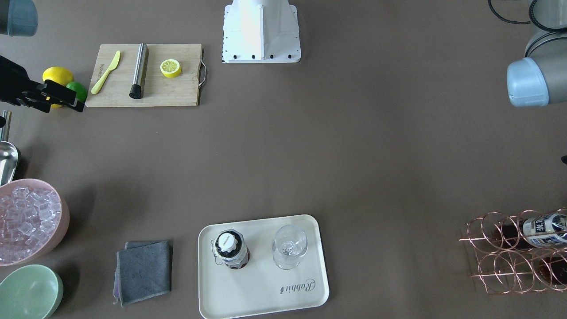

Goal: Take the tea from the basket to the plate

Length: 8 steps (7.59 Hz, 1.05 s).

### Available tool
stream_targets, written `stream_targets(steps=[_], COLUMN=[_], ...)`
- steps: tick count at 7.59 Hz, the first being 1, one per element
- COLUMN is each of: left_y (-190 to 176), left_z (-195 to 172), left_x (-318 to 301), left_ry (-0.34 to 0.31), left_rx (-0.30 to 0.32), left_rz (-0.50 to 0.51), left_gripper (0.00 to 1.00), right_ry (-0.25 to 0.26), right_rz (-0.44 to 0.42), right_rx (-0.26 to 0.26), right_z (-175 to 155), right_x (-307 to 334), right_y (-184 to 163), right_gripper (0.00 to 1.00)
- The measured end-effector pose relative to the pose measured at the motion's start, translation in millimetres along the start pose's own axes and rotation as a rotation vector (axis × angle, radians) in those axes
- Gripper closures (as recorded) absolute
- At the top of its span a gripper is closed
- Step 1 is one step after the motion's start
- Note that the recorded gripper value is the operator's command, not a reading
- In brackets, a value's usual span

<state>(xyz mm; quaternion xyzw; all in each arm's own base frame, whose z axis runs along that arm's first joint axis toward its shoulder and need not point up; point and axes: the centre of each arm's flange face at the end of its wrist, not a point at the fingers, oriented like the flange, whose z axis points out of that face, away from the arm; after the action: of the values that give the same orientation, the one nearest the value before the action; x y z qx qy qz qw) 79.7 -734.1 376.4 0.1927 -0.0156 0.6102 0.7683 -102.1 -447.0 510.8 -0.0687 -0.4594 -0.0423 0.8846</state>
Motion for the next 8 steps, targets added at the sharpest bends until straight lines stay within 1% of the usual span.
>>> stream_targets(steps=[1,2,4,5,6,8], left_y=[0,-2,-7,-10,-12,-7], left_z=[4,7,10,12,13,23], left_x=[0,1,3,4,5,11], left_ry=[-0.002,-0.001,0.004,0.006,0.007,-0.002], left_rx=[0.001,0.001,0.001,0.002,0.002,0.011], left_rz=[0.001,0.004,0.01,0.015,0.019,0.018], left_gripper=[1.0,1.0,1.0,1.0,0.01,0.02], right_ry=[0.05,0.093,0.179,0.205,0.22,0.226], right_rz=[-0.051,-0.089,-0.098,-0.103,-0.095,-0.068], right_rx=[0.004,-0.005,-0.025,-0.032,-0.046,-0.065], right_z=[-5,-13,-35,-40,-38,-31], right_x=[47,86,136,152,165,182], right_y=[5,10,20,24,24,11], right_gripper=[0.0,0.0,0.0,0.0,0.0,0.0])
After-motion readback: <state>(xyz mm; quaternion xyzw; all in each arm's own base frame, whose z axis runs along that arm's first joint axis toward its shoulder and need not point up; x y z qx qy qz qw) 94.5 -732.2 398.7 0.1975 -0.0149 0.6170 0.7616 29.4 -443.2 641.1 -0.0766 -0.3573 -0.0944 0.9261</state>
